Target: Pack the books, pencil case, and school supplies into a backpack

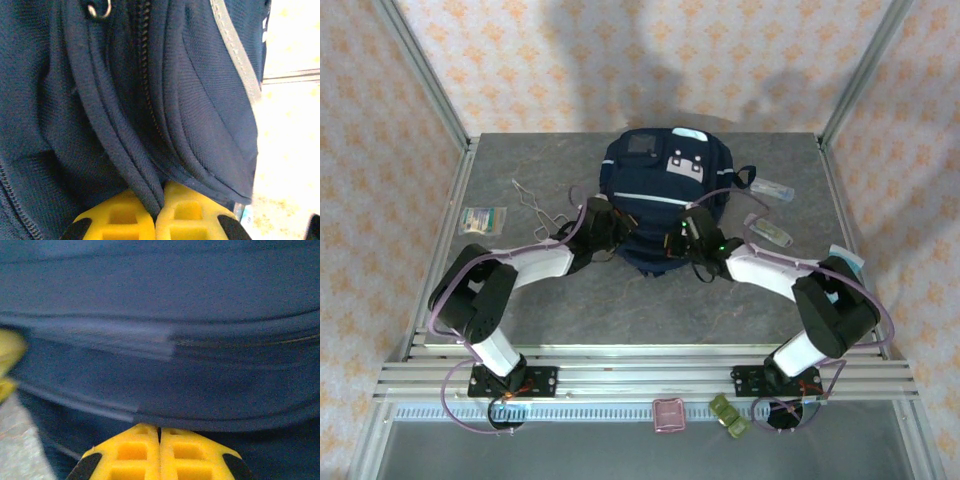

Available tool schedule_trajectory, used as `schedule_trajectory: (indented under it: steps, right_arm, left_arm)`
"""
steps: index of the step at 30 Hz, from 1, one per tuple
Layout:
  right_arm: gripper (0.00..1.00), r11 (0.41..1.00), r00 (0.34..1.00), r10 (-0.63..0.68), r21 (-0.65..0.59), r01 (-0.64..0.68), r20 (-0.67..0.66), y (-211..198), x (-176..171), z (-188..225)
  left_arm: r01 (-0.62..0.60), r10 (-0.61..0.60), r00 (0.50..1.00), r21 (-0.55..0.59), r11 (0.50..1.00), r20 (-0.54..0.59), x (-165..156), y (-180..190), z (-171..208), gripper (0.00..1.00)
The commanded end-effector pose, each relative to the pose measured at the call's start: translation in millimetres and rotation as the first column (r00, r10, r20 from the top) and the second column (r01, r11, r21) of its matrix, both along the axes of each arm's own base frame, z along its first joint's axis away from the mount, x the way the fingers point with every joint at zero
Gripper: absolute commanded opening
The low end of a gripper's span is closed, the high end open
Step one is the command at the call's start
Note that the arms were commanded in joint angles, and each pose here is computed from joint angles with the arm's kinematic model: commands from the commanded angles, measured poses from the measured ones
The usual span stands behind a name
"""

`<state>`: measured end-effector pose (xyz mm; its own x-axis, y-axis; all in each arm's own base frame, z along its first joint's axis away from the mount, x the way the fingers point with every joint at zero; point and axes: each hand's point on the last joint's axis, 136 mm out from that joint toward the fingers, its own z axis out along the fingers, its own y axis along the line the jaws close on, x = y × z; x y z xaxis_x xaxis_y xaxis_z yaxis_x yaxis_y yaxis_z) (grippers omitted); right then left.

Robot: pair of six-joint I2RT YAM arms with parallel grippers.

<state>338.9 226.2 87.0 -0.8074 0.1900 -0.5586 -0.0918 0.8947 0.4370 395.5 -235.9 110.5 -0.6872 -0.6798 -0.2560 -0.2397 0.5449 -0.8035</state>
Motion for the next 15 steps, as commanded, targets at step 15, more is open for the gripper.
schedule_trajectory:
  steps: [15]
  right_arm:
    - [0.00,0.989,0.991,0.116,-0.096,-0.109,0.069,4.1,-29.6,11.6]
  left_arm:
    - [-0.039,0.007,0.986,0.192,0.981,0.166,35.4,81.3,54.2,0.00]
